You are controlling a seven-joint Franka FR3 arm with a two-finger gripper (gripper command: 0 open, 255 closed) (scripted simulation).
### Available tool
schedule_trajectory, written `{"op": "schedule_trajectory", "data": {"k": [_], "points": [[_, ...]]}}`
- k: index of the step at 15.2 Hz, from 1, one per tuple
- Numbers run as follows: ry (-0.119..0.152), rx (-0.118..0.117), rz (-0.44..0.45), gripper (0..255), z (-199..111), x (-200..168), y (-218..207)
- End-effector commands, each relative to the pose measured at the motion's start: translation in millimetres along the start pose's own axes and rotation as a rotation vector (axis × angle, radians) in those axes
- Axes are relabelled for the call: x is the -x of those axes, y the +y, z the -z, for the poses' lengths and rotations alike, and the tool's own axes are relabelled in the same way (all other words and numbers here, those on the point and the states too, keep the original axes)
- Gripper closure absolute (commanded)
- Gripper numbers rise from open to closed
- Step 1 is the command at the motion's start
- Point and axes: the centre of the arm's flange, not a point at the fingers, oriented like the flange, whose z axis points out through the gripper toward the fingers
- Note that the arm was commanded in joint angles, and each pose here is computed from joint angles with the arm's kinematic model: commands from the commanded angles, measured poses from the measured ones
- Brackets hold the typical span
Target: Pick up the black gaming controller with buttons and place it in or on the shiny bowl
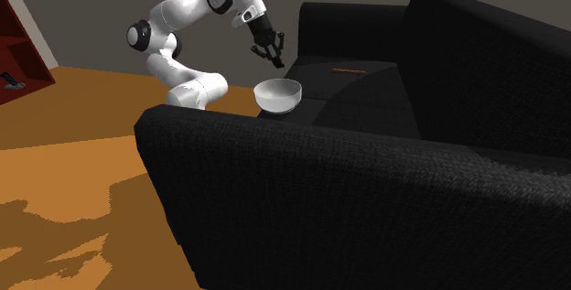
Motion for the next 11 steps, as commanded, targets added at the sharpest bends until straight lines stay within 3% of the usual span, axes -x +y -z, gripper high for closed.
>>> {"op": "schedule_trajectory", "data": {"k": [1,11], "points": [[0.0,0.001,-0.001,255,-6,3,5],[0.0,0.001,-0.001,255,-54,10,27]]}}
